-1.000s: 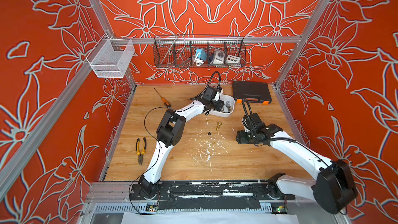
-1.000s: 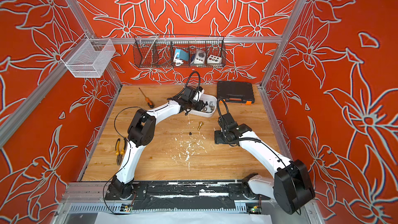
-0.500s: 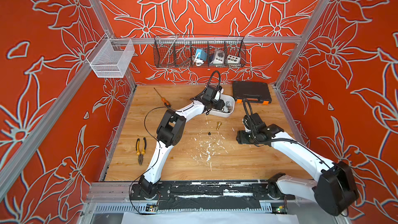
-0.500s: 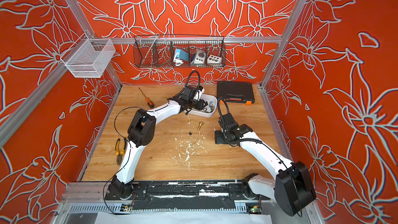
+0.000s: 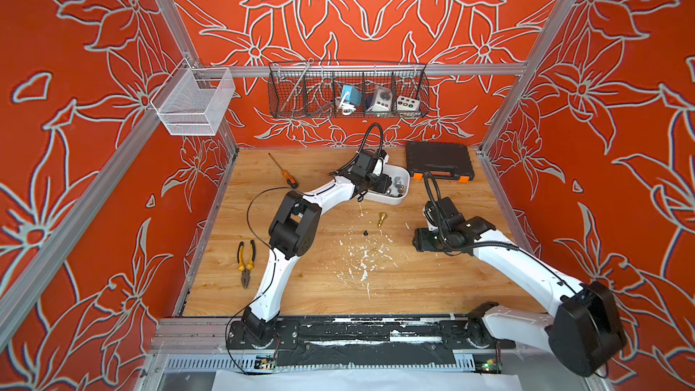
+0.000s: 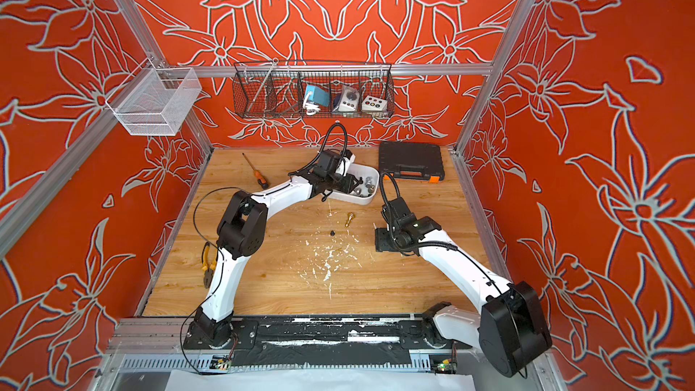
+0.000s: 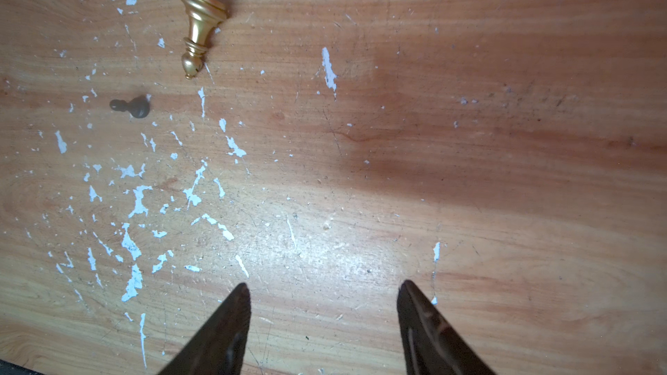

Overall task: Put the chess pieces into the storage box
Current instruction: Place the chess piece in the storage box, then pick up the chess piece at the center of the board.

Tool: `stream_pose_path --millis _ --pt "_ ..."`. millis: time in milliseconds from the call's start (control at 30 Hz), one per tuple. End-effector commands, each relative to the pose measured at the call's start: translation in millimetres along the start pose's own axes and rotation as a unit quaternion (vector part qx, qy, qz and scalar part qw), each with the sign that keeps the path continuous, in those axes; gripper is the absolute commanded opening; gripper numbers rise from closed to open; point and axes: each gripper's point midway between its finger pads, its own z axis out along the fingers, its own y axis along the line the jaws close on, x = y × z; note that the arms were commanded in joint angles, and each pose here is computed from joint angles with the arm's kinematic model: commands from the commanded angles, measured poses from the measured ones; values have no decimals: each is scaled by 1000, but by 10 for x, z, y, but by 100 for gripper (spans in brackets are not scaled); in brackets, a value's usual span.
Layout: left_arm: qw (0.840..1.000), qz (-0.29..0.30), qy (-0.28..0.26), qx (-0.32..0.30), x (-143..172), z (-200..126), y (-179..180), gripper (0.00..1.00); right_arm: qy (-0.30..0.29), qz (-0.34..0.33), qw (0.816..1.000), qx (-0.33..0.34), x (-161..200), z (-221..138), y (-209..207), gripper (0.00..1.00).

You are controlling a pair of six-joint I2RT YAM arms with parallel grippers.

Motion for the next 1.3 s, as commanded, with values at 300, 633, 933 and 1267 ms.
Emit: stream_pose_path --millis 300,633,933,1267 --pt "995 -22 -94 -33 -83 -1164 182 36 3 -35 999 -31 -384 72 295 61" --pt "990 -75 -83 -85 611 -1675 550 37 29 -97 994 -51 -614 385 880 58" --pt "976 -125 -90 -152 1334 -2219 864 37 61 -142 986 -60 -613 754 1399 55" --pt "975 -151 -63 -149 1760 -2330 899 37 89 -154 983 -55 -520 1037 1578 46"
